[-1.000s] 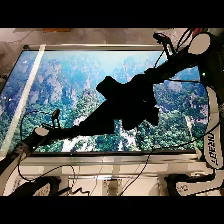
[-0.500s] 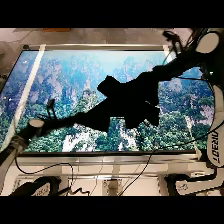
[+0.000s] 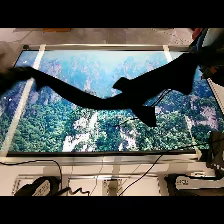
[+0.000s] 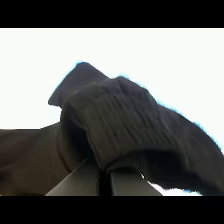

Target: Fold the clothes and pants, and hang the long-sleeved shirts on hangers.

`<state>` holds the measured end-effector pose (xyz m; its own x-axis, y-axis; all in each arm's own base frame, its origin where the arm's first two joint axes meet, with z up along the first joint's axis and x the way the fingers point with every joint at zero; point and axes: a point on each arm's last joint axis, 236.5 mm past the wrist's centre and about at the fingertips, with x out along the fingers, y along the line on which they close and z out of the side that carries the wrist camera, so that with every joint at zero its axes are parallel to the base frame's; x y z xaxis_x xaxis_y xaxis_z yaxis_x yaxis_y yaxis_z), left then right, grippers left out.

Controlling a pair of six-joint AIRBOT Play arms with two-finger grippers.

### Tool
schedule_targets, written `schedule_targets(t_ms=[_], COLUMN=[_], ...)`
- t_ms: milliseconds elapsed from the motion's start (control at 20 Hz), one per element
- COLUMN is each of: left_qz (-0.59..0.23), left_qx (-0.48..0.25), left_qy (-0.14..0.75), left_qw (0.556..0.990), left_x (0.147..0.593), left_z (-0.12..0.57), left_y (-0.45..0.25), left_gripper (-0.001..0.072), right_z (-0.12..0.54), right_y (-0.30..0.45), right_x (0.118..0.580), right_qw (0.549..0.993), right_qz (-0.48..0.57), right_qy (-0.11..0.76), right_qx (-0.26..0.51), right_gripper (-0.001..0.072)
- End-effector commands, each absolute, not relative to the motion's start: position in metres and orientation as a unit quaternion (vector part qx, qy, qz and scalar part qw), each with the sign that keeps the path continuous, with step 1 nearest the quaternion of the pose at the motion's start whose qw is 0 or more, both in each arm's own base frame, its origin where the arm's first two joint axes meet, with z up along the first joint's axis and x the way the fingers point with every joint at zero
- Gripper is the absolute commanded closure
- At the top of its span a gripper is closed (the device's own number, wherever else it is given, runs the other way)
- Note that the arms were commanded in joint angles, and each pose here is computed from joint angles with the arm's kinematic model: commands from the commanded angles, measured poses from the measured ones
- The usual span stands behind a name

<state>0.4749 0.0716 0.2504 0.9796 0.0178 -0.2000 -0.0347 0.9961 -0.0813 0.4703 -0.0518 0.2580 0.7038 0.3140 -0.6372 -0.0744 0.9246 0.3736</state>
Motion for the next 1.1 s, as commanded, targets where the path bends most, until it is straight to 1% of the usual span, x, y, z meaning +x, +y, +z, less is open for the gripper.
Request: schedule_targets(t_ms=[0, 100, 150, 250, 300, 400, 450, 500, 600, 700, 800, 900, 950, 1050], left_qz=[0.089, 0.103, 0.103, 0.101, 0.11, 0.138, 0.147, 0.151, 0.143, 0.121, 0.1, 0.108, 0.117, 0.123], left_qx=[0.036, 0.109, 0.136, 0.166, 0.173, 0.158, 0.138, 0.12, 0.111, 0.083, 0.054, 0.022, 0.007, 0.002], left_qy=[0.007, 0.038, 0.071, 0.148, 0.186, 0.233, 0.244, 0.254, 0.273, 0.272, 0.261, 0.198, 0.151, 0.063], left_qw=[0.995, 0.988, 0.983, 0.97, 0.961, 0.95, 0.949, 0.948, 0.945, 0.951, 0.959, 0.974, 0.982, 0.99], left_x=[0.468, 0.465, 0.462, 0.452, 0.443, 0.427, 0.42, 0.417, 0.419, 0.434, 0.453, 0.48, 0.491, 0.504], left_z=[0.325, 0.314, 0.301, 0.267, 0.25, 0.231, 0.225, 0.219, 0.205, 0.193, 0.184, 0.201, 0.222, 0.277], left_y=[0.117, 0.128, 0.134, 0.146, 0.159, 0.184, 0.191, 0.194, 0.192, 0.178, 0.164, 0.157, 0.155, 0.149], left_gripper=[0.0694, 0.0693, 0.0694, 0.0695, 0.0695, 0.0695, 0.0694, 0.0694, 0.0694, 0.0694, 0.0695, 0.0696, 0.0697, 0.0699], right_z=[0.298, 0.295, 0.285, 0.262, 0.257, 0.25, 0.249, 0.248, 0.238, 0.231, 0.237, 0.269, 0.292, 0.341], right_y=[-0.095, -0.116, -0.125, -0.149, -0.158, -0.159, -0.15, -0.138, -0.115, -0.091, -0.067, -0.048, -0.04, -0.029], right_x=[0.474, 0.471, 0.466, 0.451, 0.448, 0.445, 0.447, 0.452, 0.464, 0.487, 0.523, 0.563, 0.578, 0.589], right_qw=[0.939, 0.942, 0.938, 0.926, 0.923, 0.919, 0.919, 0.919, 0.916, 0.92, 0.935, 0.959, 0.968, 0.981], right_qz=[0.066, 0.034, 0.015, -0.035, -0.054, -0.055, -0.041, -0.023, 0.003, 0.026, 0.033, 0.021, 0.014, 0.015], right_qy=[0.287, 0.287, 0.309, 0.356, 0.361, 0.369, 0.369, 0.368, 0.375, 0.368, 0.322, 0.228, 0.172, 0.076], right_qx=[0.179, 0.171, 0.158, 0.123, 0.119, 0.125, 0.132, 0.139, 0.139, 0.132, 0.142, 0.165, 0.182, 0.177], right_gripper=[0.0685, 0.0685, 0.0685, 0.0686, 0.0686, 0.0686, 0.0686, 0.0685, 0.0686, 0.0686, 0.0686, 0.0687, 0.0688, 0.0689])
